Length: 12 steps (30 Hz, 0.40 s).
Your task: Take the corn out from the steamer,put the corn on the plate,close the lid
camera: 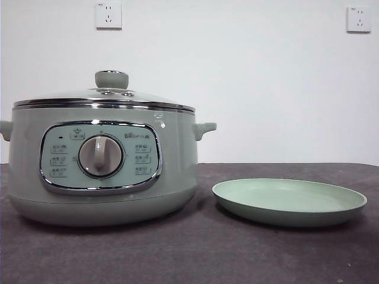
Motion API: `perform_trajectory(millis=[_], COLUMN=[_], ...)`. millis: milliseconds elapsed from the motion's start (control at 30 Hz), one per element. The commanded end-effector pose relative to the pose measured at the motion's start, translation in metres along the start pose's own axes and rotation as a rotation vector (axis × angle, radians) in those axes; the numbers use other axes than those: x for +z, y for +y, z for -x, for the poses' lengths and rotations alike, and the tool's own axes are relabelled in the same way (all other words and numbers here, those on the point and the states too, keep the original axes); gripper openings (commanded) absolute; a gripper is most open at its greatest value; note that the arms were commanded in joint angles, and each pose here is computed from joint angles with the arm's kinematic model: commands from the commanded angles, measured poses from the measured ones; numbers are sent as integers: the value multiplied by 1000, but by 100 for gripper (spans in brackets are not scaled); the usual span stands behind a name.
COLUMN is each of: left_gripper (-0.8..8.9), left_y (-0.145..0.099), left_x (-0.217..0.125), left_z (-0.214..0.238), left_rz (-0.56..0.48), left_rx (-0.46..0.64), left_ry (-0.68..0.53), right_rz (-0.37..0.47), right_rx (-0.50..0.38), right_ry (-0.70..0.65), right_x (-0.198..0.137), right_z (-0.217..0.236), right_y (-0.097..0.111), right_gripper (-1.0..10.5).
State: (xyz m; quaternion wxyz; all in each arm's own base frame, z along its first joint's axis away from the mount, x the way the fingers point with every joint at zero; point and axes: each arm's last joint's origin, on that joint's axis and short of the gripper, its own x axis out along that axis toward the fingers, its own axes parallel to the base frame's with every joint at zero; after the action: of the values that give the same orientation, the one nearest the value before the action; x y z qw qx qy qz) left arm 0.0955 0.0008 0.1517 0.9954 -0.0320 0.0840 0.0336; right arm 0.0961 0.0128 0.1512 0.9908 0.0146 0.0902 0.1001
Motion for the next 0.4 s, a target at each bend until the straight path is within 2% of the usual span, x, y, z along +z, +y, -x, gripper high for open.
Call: perform_trajectory(millis=[33,133,233,300,400], left_gripper=[-4,-4,-4,-4,-5], left_y=[0,-1,-3,-4,-6], left_x=[-4,-4,-4,-4,-4], left_z=[-1,-1,-1,-1,-1], left_rz=[6,25,98,153,203], left_rx=[-3,-30,-99,-150,-201], left_ry=[14,16,25,34,41], right_rz=[-61,-217,-366,-408,-412], right_rx=[0,-1,-2,-2,-1], right_ry=[13,13,12,12,8], right_x=[-4,-4,-4,-4,-3], right_z=[-1,-1,-1,-1,-1], right_y=[0,0,0,0,0], right_gripper=[3,3,3,3,0])
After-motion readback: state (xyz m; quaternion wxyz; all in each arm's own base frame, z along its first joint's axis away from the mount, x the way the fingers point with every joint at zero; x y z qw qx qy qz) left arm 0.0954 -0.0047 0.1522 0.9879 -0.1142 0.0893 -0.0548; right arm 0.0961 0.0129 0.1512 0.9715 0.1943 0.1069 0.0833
